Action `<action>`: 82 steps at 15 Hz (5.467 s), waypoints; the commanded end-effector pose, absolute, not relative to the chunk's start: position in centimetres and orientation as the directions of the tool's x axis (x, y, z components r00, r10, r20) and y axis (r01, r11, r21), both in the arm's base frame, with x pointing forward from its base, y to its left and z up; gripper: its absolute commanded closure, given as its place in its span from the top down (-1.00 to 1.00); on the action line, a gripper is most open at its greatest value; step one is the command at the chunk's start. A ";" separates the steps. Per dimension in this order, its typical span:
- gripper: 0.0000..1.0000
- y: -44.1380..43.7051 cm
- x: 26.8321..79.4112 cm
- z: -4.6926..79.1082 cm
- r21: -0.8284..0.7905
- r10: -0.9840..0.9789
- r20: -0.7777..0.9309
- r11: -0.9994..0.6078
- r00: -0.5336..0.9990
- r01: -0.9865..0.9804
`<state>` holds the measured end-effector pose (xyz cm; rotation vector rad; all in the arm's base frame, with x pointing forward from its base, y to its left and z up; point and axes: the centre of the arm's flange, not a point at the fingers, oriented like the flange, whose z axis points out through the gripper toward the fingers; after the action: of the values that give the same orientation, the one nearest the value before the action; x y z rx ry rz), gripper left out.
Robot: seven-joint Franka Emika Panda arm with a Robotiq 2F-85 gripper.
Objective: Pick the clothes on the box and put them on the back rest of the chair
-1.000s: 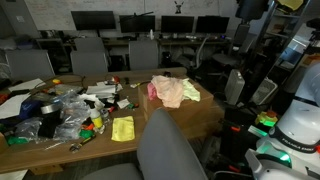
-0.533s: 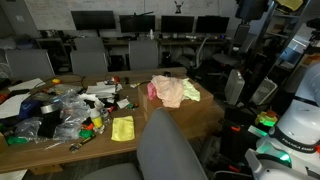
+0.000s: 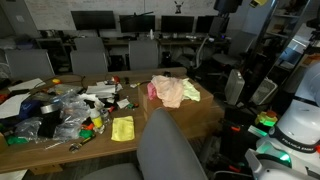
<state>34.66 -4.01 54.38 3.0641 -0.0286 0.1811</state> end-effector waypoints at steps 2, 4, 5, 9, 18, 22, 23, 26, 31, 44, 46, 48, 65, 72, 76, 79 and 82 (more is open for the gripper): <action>1.00 -4.2 43.9 53.6 0.047 -0.093 0.196 -0.993 0.976 -0.104; 1.00 -4.5 46.3 51.6 0.033 -0.132 0.206 -0.989 0.970 -0.141; 1.00 -4.6 47.3 50.6 0.023 -0.151 0.202 -0.987 0.968 -0.158; 1.00 -5.5 50.6 45.0 0.014 -0.236 0.144 -0.971 0.961 -0.240; 1.00 -9.4 54.4 34.9 -0.049 -0.398 -0.026 -0.916 0.917 -0.399; 1.00 -12.0 55.3 31.7 -0.092 -0.489 -0.081 -0.864 0.869 -0.495; 1.00 -12.8 55.4 30.8 -0.093 -0.517 -0.092 -0.846 0.851 -0.524; 1.00 -15.1 55.9 28.6 -0.066 -0.600 -0.095 -0.793 0.794 -0.606; 1.00 -18.0 57.1 25.6 -0.011 -0.707 -0.058 -0.706 0.705 -0.709; 0.62 -19.5 57.1 19.4 0.117 -0.817 -0.059 -0.577 0.574 -0.808; 0.32 -19.4 56.9 19.1 0.122 -0.818 -0.061 -0.574 0.571 -0.810; 0.02 -19.2 56.7 19.0 0.128 -0.817 -0.061 -0.576 0.573 -0.807; -0.97 -10.8 51.9 38.0 0.201 -0.559 0.233 -0.773 0.795 -0.602; -0.97 -1.4 46.5 48.5 0.363 -0.252 0.353 -0.851 0.901 -0.380; -0.97 4.3 43.2 52.3 0.429 -0.090 0.364 -0.867 0.927 -0.253; -0.97 8.2 40.8 53.5 0.493 0.046 0.350 -0.858 0.936 -0.142; -0.97 11.8 38.2 53.3 0.551 0.192 0.308 -0.835 0.932 -0.010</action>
<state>41.34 9.33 52.72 2.5592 -0.0473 0.4659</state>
